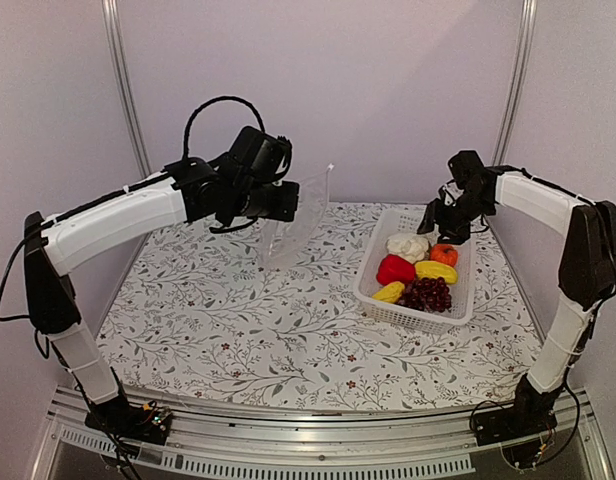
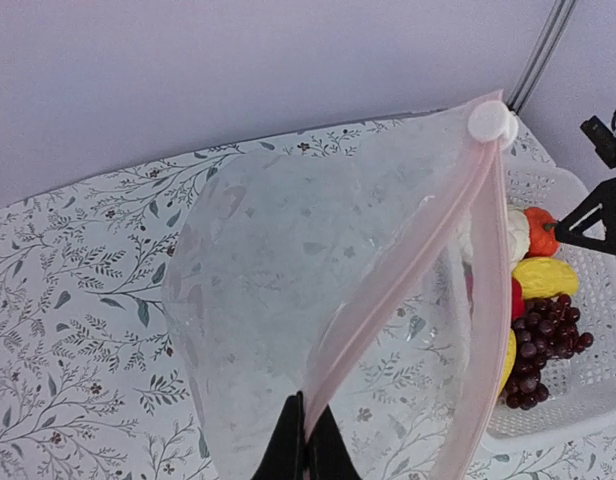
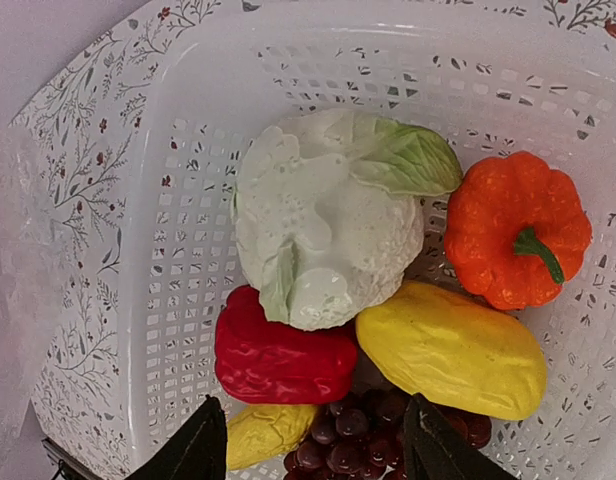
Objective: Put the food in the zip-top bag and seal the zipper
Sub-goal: Pick up the fake vegetable from the center of the board.
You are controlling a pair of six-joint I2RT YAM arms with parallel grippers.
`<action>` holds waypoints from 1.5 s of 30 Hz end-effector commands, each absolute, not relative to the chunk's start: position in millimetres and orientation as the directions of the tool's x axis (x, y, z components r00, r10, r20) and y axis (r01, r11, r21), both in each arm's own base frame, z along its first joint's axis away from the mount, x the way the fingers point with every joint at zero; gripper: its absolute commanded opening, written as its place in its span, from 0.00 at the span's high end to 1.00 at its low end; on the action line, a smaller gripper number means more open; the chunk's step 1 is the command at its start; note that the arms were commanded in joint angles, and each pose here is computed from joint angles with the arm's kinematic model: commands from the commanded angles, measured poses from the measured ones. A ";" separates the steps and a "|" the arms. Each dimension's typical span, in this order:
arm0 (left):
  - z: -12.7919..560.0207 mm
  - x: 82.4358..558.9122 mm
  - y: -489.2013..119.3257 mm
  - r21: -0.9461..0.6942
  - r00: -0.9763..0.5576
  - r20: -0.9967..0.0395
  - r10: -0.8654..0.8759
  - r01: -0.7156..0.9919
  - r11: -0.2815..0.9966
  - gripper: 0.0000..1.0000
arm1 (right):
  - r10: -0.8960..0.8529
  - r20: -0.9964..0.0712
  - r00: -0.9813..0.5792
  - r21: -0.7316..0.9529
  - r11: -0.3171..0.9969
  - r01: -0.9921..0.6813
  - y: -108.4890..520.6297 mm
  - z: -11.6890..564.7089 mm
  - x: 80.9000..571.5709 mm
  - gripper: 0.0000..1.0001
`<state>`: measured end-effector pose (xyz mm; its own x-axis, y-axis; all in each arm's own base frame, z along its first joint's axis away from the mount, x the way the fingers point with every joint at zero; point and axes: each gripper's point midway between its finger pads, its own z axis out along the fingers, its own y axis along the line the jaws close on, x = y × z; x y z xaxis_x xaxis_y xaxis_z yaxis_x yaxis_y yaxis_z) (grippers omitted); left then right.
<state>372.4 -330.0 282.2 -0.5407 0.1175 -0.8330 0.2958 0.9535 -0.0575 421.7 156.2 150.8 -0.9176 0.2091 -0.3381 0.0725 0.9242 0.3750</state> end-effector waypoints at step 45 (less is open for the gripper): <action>280.3 390.6 -333.9 -0.113 -0.571 -0.818 0.073 0.283 0.952 1.00 | 0.352 -0.354 -0.867 0.666 0.745 0.030 170.2 207.1 426.6 1.00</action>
